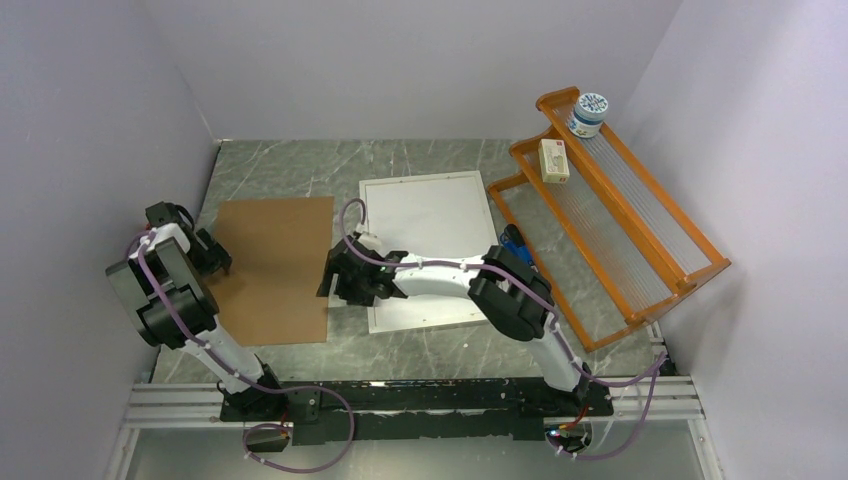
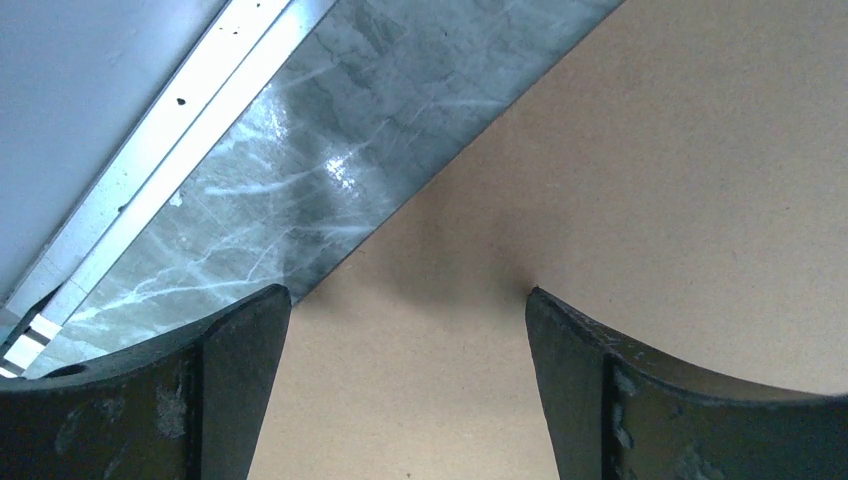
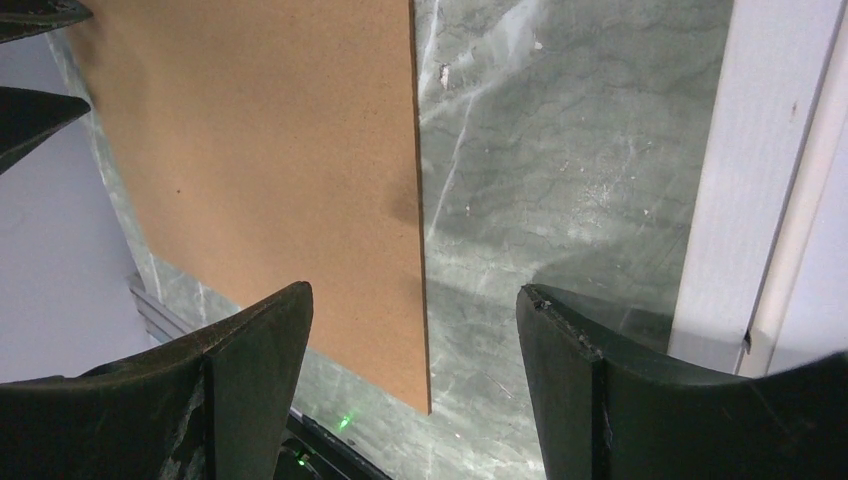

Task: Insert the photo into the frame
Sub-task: Move the photo frame item to the center of the board.

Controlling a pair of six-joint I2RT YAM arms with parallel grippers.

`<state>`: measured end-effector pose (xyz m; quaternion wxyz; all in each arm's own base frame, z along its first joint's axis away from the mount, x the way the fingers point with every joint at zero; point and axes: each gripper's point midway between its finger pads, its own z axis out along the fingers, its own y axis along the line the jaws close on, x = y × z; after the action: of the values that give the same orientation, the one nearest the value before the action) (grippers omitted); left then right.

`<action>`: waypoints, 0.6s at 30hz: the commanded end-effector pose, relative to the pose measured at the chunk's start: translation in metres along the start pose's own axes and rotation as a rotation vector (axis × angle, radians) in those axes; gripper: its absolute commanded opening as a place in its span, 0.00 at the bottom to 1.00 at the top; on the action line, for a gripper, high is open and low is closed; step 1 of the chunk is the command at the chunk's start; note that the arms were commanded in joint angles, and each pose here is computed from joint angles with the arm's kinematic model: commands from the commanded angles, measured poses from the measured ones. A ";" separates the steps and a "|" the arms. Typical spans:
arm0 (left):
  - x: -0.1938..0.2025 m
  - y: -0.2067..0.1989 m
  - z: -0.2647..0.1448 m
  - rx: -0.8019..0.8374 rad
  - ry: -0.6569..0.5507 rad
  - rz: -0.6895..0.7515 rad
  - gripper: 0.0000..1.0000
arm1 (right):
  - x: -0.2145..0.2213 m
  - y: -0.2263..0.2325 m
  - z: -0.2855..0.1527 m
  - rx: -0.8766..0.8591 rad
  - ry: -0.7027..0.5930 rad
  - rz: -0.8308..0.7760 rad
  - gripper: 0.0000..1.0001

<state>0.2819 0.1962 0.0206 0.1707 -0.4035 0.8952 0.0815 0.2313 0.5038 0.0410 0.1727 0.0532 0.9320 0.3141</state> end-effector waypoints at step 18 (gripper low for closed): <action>0.055 -0.035 -0.013 0.189 0.257 -0.126 0.92 | -0.008 -0.029 -0.011 0.050 -0.005 -0.029 0.79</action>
<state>0.2757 0.1742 0.0174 0.1384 -0.4259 0.8936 0.0295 0.2373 0.4952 0.0412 0.1767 0.0544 0.9293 0.3197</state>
